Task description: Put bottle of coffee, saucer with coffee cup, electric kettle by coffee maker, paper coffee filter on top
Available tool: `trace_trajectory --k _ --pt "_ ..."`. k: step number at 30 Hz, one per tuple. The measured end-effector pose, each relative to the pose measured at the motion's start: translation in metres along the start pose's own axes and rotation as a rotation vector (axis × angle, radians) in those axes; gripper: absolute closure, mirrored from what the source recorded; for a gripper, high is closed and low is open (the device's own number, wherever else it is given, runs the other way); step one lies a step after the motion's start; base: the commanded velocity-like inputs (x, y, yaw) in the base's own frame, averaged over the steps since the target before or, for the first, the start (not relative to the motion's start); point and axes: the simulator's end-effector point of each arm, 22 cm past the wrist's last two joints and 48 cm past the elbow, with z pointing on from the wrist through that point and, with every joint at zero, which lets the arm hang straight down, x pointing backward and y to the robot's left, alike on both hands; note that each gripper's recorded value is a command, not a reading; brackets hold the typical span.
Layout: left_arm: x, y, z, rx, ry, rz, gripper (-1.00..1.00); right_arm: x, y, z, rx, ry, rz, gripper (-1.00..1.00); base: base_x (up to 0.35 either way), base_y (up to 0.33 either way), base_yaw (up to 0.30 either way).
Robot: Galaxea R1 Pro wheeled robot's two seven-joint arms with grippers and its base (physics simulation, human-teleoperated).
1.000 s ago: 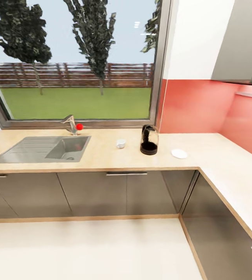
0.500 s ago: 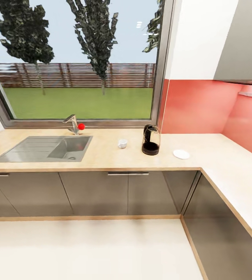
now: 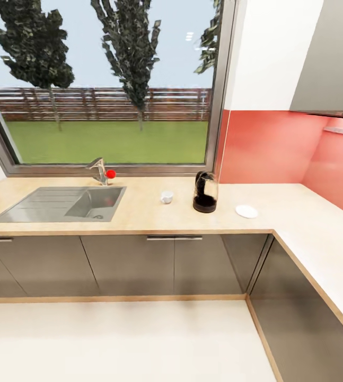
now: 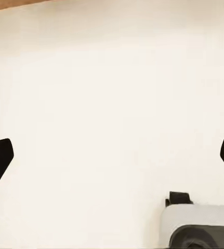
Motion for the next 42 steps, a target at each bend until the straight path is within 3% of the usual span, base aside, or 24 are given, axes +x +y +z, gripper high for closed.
trace_trajectory --k 3,5,8,12,18,23,27,28,29,33,34,36,40,41,42 --pt "-0.075 0.011 0.013 -0.025 -0.13 -0.031 -1.0 -0.061 -0.001 0.001 0.001 -0.128 0.0 -1.0 0.0 0.0 0.0" --pt "-0.135 0.014 0.021 -0.033 -0.219 -0.079 -1.0 -0.108 -0.001 -0.003 0.002 -0.228 0.001 -1.0 0.0 0.0 0.0" --pt "-0.203 0.01 0.027 -0.021 -0.312 -0.152 -1.0 -0.164 -0.001 -0.015 0.001 -0.348 0.004 -1.0 0.0 0.0 0.0" --pt "-0.279 0.001 0.026 0.024 -0.412 -0.206 -1.0 -0.224 0.0 -0.035 0.001 -0.481 0.007 -1.0 0.0 0.0 0.0" --pt "-0.404 -0.006 0.01 0.107 -0.576 -0.232 -1.0 -0.329 -0.002 -0.085 -0.004 -0.715 0.039 -1.0 0.0 0.0 0.0" --pt "-0.502 0.001 -0.015 0.134 -0.69 -0.272 -1.0 -0.43 -0.011 -0.139 -0.028 -0.922 0.136 -1.0 0.0 0.0 0.0" --pt "-0.556 -0.002 -0.03 0.181 -0.677 -0.298 -1.0 -0.498 -0.04 -0.175 -0.005 -1.035 0.208 -1.0 0.0 0.0 0.0" --pt "-0.583 -0.014 -0.037 0.248 -0.632 -0.289 -1.0 -0.532 -0.062 -0.183 0.012 -1.008 0.257 -1.0 0.0 0.0 0.0" --pt "-0.632 -0.006 -0.062 0.261 -0.687 -0.294 -1.0 -0.588 -0.067 -0.217 0.002 -1.081 0.27 -1.0 0.0 0.0 0.0" --pt "-0.65 -0.021 -0.072 0.314 -0.646 -0.289 -1.0 -0.629 -0.068 -0.236 -0.019 -1.066 0.279 -1.0 0.0 0.0 0.0" --pt "-0.651 -0.026 -0.074 0.326 -0.639 -0.286 -1.0 -0.632 -0.068 -0.237 -0.022 -1.064 0.28 -1.0 0.0 0.0 0.0" --pt "-0.644 -0.068 -0.083 0.496 -0.594 -0.228 -1.0 -0.637 -0.064 -0.236 -0.035 -1.033 0.277 -1.0 0.0 0.0 0.0" --pt "-0.637 -0.08 -0.085 0.557 -0.567 -0.203 -1.0 -0.635 -0.06 -0.231 -0.041 -1.02 0.274 -1.0 0.0 0.0 0.0" --pt "-0.628 -0.094 -0.089 0.629 -0.506 -0.193 -1.0 -0.63 -0.057 -0.223 -0.044 -1.0 0.273 -1.0 0.0 0.0 0.0" --pt "-0.626 -0.1 -0.092 0.663 -0.484 -0.19 -1.0 -0.628 -0.056 -0.221 -0.045 -0.995 0.273 -1.0 0.0 0.0 -0.005"
